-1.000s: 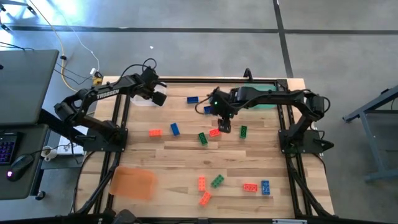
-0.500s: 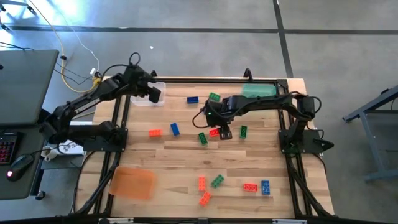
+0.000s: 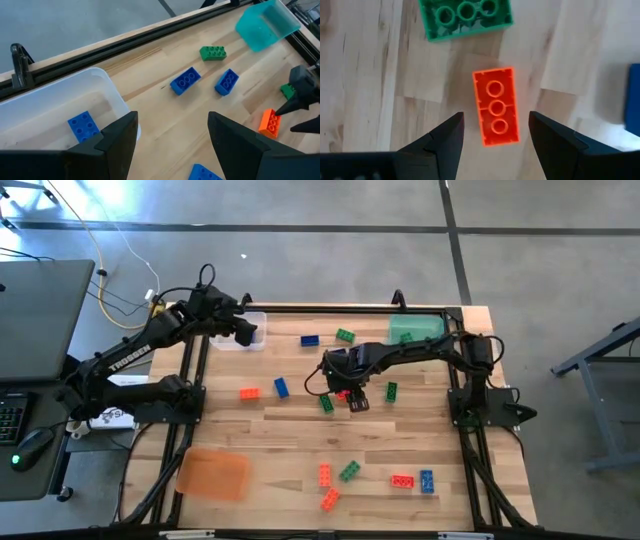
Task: Sort & place blocks by color
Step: Put the orange game piece into the orange bin
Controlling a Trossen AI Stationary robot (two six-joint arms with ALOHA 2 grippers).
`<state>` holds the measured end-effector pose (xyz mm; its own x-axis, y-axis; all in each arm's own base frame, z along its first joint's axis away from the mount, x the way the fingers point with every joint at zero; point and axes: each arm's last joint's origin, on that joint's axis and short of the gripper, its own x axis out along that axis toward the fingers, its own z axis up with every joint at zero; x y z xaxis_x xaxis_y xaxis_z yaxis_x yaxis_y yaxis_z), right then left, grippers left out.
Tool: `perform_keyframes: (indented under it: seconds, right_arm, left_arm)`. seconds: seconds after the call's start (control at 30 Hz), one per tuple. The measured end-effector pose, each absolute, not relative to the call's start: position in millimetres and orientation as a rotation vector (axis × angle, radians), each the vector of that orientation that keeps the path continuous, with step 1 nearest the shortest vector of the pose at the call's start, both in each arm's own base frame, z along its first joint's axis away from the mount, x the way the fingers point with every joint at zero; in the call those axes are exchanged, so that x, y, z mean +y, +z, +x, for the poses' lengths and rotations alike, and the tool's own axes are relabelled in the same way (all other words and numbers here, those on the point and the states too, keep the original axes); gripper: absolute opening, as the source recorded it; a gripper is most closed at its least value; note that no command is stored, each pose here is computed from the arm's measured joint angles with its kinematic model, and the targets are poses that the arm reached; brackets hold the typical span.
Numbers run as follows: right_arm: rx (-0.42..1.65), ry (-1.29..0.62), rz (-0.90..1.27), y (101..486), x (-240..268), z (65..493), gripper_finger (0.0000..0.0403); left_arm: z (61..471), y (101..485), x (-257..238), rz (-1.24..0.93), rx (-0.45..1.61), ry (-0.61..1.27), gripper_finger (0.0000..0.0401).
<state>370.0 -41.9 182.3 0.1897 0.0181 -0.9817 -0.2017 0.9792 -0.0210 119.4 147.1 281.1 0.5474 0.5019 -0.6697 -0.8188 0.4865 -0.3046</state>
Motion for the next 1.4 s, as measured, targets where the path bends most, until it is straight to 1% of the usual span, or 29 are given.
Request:
perform_keyframes:
  seconds: [0.13, 0.3, 0.4, 0.67, 0.77, 0.9, 0.93, 1.03, 1.17, 1.33, 1.4]
  right_arm:
    - [1.408, 0.155, -0.167, 171.1, -39.5, 372.5, 0.0211]
    - [1.464, 0.057, -0.212, 160.2, -41.5, 373.6, 0.0211]
    - [1.472, 0.083, -0.149, 156.9, -43.0, 373.2, 0.0211]
    - [1.492, 0.094, -0.138, 145.2, -44.7, 374.9, 0.0208]
    - [1.506, 0.082, -0.107, 142.4, -44.4, 374.7, 0.0183]
    - [1.508, 0.047, -0.052, 142.2, -43.9, 375.0, 0.0115]
    - [1.508, 0.036, -0.034, 142.5, -43.9, 375.0, 0.0108]
    - [1.513, 0.015, 0.009, 143.3, -43.6, 374.0, 0.0108]
    - [1.541, 0.01, 0.035, 151.6, -43.3, 373.9, 0.0108]
    - [1.495, -0.026, -0.001, 180.5, -45.9, 387.3, 0.0108]
    - [1.447, -0.032, -0.006, 195.0, -47.2, 395.2, 0.0108]
  left_arm:
    - [119.4, 281.0, 147.1, -0.659, 0.545, 0.852, 0.0229]
    - [119.5, 281.1, 147.0, -0.66, 0.544, 0.849, 0.0229]
    - [119.5, 281.1, 147.0, -0.661, 0.544, 0.847, 0.0229]
    - [119.6, 281.0, 147.0, -0.656, 0.547, 0.843, 0.0229]
    - [119.6, 281.0, 146.9, -0.656, 0.547, 0.84, 0.0229]
    - [119.7, 281.1, 146.8, -0.657, 0.546, 0.835, 0.0229]
    - [119.7, 281.1, 146.8, -0.655, 0.547, 0.835, 0.0229]
    - [119.8, 281.1, 146.8, -0.633, 0.556, 0.826, 0.0229]
    - [120.0, 281.2, 146.8, -0.633, 0.555, 0.818, 0.0229]
    - [120.2, 281.3, 146.9, -0.624, 0.556, 0.814, 0.0229]
    - [120.7, 281.4, 146.5, -0.629, 0.555, 0.798, 0.023]
